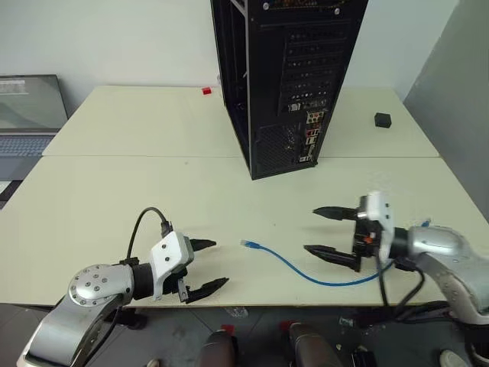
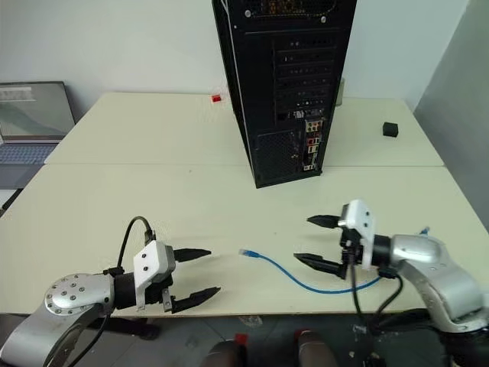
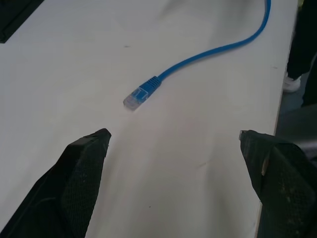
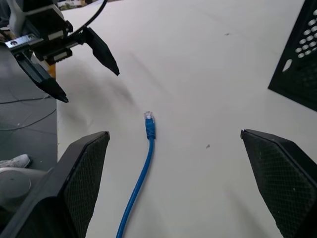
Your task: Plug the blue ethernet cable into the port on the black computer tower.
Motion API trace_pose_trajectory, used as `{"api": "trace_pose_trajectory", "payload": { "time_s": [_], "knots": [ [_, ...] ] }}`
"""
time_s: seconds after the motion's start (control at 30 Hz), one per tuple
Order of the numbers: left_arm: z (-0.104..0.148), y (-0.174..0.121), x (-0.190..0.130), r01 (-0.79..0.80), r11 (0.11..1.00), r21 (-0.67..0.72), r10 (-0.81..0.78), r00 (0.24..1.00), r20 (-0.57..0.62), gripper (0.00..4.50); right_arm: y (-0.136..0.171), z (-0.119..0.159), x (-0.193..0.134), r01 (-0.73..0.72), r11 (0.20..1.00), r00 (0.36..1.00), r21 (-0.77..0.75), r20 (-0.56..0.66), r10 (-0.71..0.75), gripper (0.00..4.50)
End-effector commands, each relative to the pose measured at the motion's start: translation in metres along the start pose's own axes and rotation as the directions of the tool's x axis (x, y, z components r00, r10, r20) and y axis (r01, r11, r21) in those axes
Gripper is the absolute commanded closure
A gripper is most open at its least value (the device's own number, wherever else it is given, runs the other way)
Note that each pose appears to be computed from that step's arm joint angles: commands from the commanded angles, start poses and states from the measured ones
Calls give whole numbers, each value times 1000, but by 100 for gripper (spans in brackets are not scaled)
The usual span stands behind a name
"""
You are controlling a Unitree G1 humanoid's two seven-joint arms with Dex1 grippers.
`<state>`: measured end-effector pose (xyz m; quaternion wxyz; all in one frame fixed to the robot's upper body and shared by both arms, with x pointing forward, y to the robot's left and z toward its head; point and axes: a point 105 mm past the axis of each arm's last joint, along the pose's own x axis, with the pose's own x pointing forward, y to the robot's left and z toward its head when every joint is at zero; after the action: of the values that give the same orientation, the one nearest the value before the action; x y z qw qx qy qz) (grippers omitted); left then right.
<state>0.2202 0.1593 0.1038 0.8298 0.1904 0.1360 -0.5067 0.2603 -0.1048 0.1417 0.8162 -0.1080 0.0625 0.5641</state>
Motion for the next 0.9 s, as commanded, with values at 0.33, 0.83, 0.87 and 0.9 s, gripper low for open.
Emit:
{"api": "trace_pose_trajectory", "payload": {
  "time_s": [0.33,0.83,0.87,0.9],
  "knots": [
    [12,-6,5,38,999,30,-38,999,4,5,-2,-48,71,-43,997,994,-68,-99,36,0],
    [9,0,12,-28,999,-28,29,998,53,0,0,-56,76,-82,980,988,-183,-144,56,297],
    [9,1,13,-35,999,-34,37,998,58,0,-1,-55,76,-82,978,988,-190,-145,55,329],
    [9,2,15,-46,998,-39,49,997,65,0,-1,-55,76,-82,977,988,-195,-147,53,343]
  ]
}}
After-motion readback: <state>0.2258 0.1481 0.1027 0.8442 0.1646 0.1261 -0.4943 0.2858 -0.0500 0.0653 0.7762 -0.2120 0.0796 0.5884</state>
